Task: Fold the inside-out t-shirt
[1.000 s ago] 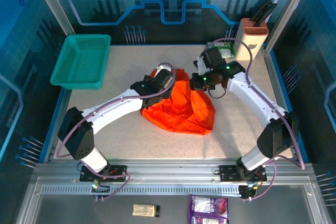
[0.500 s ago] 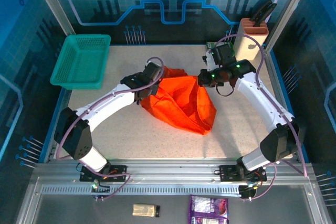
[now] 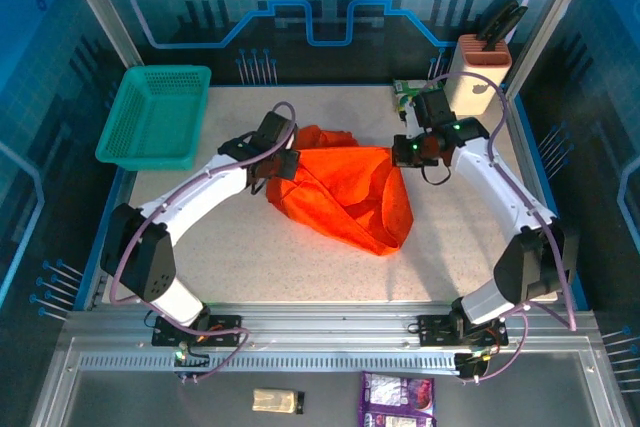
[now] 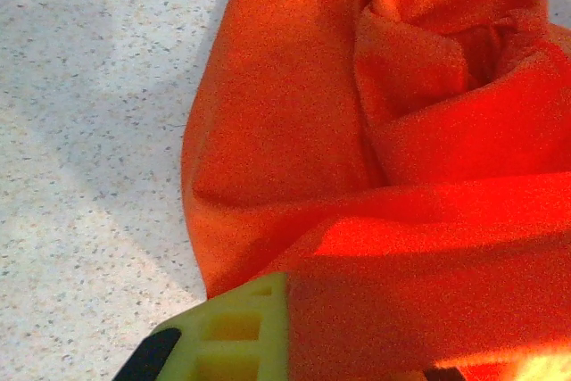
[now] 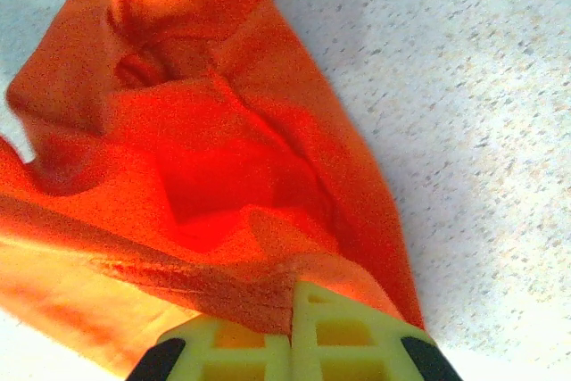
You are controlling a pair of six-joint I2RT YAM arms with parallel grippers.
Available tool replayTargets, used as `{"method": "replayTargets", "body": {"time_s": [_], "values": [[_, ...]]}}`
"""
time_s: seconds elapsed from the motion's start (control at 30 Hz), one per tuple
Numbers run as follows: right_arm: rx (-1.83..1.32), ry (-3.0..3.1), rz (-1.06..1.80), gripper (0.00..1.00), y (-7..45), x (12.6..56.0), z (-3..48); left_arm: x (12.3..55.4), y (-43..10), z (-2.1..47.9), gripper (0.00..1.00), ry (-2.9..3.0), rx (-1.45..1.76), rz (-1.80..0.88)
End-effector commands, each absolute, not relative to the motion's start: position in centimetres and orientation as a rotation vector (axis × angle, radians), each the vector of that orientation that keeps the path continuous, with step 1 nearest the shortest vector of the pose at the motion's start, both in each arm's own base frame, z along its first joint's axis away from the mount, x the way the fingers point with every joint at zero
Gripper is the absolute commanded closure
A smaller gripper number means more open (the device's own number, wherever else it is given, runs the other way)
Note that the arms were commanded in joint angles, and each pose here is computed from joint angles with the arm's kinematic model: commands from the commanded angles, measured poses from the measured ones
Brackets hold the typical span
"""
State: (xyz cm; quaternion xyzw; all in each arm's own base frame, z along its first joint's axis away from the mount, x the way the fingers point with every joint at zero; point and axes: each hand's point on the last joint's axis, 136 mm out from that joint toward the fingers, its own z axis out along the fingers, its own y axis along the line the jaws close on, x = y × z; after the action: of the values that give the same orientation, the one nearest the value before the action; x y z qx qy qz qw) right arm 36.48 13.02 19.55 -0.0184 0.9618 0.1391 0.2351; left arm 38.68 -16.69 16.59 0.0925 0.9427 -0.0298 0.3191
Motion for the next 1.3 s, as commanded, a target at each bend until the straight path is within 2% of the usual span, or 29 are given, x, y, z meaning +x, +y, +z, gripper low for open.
{"method": "replayTargets", "body": {"time_s": [0.0,0.1,0.2,0.27,0.4,0.47,0.53,0.6,0.7,0.97,1.1,1.13,1.2,1.27], "values": [[0.011,2.584,0.243,1.0,9.8,40.1,19.8,40.7,-15.4,20.8,1.0,2.406,0.143,-0.198],[0.01,2.497,0.286,1.0,9.9,43.6,22.3,43.4,-15.6,24.8,1.0,2.318,0.094,-0.373],[-0.011,2.353,0.308,1.0,10.2,47.8,28.5,46.7,-16.3,30.7,1.0,2.176,0.105,-0.535],[-0.031,2.24,0.319,1.0,10.5,49.6,34.2,48.2,-16.5,36.4,1.0,2.061,0.156,-0.591],[-0.088,1.983,0.399,1.0,11.4,48.9,45.8,47.7,-15.9,47.4,1.0,1.826,0.207,-0.616],[-0.104,1.891,0.43,1.0,11.6,47.3,49.3,45.6,-15.6,51.7,1.0,1.723,0.237,-0.618],[-0.114,1.853,0.46,1.0,11.6,45.6,50.4,43.5,-15.4,53.4,1.0,1.669,0.267,-0.625],[-0.136,1.838,0.502,1.0,12.0,43.9,49.8,41.5,-15.4,52.6,1.0,1.662,0.293,-0.641],[-0.133,1.871,0.549,1.0,12.2,41.5,46.1,38.7,-15.7,48.1,1.0,1.707,0.317,-0.691],[-0.127,2.321,0.682,1.0,14.2,36.9,28.3,32.0,-17.6,25.3,0.98,2.172,0.295,-0.831],[-0.178,2.474,0.731,1.0,16.3,34.7,23.0,28.6,-19.8,19.4,0.81,2.318,0.444,-0.823],[-0.196,2.5,0.737,1.0,16.8,34.2,22.1,28.3,-20.3,19.1,0.76,2.328,0.473,-0.808],[-0.229,2.546,0.744,1.0,17.7,33.2,20.7,27.8,-21.7,19.4,0.58,2.315,0.545,-0.797],[-0.255,2.571,0.752,1.0,18.5,32.5,20.1,27.8,-23.1,20.1,0.49,2.291,0.6,-0.78]]}}
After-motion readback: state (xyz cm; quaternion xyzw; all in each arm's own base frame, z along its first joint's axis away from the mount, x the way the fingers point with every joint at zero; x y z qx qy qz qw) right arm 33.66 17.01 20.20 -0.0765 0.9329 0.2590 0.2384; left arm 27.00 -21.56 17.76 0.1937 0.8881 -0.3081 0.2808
